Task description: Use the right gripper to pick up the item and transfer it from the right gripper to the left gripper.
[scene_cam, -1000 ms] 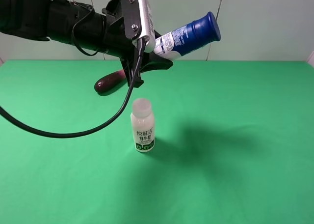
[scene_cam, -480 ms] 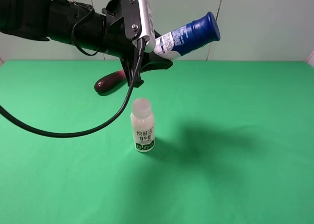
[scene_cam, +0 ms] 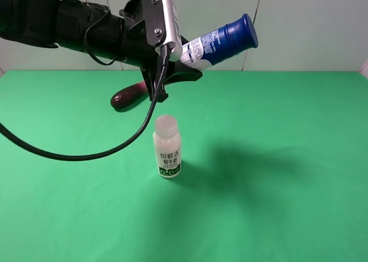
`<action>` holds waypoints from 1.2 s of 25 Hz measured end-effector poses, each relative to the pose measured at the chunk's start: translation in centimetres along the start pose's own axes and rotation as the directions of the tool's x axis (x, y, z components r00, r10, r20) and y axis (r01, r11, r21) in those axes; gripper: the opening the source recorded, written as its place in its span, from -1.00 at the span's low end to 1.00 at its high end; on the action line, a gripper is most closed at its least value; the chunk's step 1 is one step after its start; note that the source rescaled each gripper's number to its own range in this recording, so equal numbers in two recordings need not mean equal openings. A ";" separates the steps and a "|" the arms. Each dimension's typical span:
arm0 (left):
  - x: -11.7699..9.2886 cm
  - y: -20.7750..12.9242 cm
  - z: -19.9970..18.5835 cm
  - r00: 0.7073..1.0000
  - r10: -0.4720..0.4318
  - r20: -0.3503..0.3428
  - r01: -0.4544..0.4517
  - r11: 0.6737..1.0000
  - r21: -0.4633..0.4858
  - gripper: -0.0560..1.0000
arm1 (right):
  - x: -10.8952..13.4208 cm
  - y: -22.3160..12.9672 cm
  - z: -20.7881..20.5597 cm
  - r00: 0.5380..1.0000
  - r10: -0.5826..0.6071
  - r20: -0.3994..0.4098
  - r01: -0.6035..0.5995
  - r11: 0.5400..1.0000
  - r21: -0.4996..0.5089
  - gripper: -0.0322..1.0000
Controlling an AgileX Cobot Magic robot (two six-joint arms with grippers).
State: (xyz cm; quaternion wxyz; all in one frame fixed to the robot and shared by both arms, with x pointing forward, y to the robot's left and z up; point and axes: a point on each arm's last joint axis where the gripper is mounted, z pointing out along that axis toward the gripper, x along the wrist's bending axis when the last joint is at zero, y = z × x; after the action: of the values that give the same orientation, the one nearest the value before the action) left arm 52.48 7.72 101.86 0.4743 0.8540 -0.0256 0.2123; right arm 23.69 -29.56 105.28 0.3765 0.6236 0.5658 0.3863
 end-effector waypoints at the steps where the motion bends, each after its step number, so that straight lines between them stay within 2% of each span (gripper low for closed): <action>1: 0.0 0.0 0.0 1.000 0.000 0.000 0.000 1.000 0.000 -0.89 | 0.0 0.0 0.0 1.000 0.000 0.000 0.000 1.000 0.000 1.00; 20: 0.0 0.0 0.0 1.000 -0.001 -0.001 0.001 1.000 0.002 -0.89 | 0.0 0.0 0.0 1.000 -0.001 0.000 0.001 1.000 -0.001 1.00; 24: 0.1 -0.2 -0.1 0.999 -0.033 0.003 0.033 0.999 0.013 -0.89 | 0.0 0.0 0.0 1.000 -0.001 0.000 0.001 1.000 -0.001 1.00; 27: -0.2 -0.5 -0.1 0.998 -0.061 0.032 0.060 0.997 0.053 -0.89 | 0.0 0.0 0.0 1.000 -0.001 0.000 0.001 1.000 -0.001 1.00; 29: 0.0 -0.7 -0.2 0.994 -0.103 0.038 0.099 0.991 0.092 -0.89 | 0.0 0.0 0.0 1.000 -0.001 0.000 0.001 1.000 -0.001 1.00; 30: 0.3 -0.8 -0.4 0.988 -0.151 0.030 0.147 0.983 0.111 -0.89 | 0.0 0.0 0.0 1.000 -0.001 0.000 0.001 1.000 -0.001 1.00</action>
State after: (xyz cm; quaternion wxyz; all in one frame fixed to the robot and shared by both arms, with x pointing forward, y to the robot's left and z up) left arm 52.81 8.54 101.52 0.4412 0.8819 0.0408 0.1611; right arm 23.70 -29.56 105.29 0.3770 0.6232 0.5659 0.3864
